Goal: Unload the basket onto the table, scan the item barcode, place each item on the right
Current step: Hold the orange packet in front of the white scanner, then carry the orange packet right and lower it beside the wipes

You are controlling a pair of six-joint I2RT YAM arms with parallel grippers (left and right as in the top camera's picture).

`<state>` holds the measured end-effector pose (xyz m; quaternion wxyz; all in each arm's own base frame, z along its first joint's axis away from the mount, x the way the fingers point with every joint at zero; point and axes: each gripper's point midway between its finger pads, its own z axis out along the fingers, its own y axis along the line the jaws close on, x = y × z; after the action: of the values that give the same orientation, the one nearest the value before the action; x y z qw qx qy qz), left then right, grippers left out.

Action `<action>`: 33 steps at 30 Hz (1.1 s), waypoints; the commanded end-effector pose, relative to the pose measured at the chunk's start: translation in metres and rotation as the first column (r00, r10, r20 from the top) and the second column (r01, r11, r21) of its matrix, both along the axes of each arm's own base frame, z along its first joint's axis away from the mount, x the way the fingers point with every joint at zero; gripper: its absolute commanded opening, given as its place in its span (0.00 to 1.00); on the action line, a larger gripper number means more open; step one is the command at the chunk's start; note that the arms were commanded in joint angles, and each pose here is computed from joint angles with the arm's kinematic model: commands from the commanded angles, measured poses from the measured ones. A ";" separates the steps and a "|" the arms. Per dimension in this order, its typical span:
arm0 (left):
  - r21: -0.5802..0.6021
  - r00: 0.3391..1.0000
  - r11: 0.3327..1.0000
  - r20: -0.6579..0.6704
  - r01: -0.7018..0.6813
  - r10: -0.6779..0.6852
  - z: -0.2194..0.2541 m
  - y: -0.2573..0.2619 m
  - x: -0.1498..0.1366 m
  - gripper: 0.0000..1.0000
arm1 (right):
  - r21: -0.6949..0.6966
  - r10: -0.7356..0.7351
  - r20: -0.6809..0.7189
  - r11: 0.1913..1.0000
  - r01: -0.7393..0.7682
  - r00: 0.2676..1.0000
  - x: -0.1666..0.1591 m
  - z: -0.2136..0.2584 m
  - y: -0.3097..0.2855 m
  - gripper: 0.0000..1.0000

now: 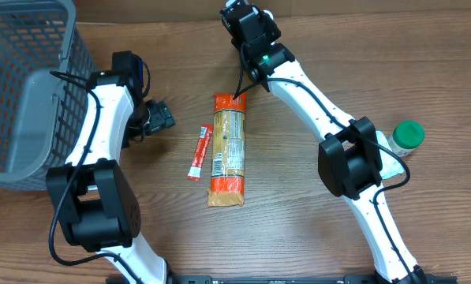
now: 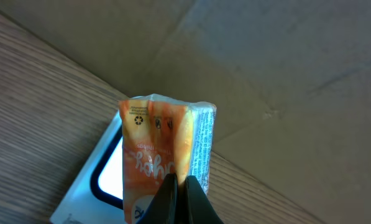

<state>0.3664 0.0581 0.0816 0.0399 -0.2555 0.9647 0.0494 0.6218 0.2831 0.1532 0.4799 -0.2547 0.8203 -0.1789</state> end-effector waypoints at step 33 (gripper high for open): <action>0.009 0.999 1.000 0.015 0.028 -0.028 0.007 0.000 0.001 1.00 | 0.407 -0.357 -0.452 0.733 0.545 0.818 -0.217 0.189 -0.182 0.04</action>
<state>0.3664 0.0581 0.0816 0.0399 -0.2555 0.9647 0.0494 0.4195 0.1072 0.3393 0.3390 0.0378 0.9384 -0.0549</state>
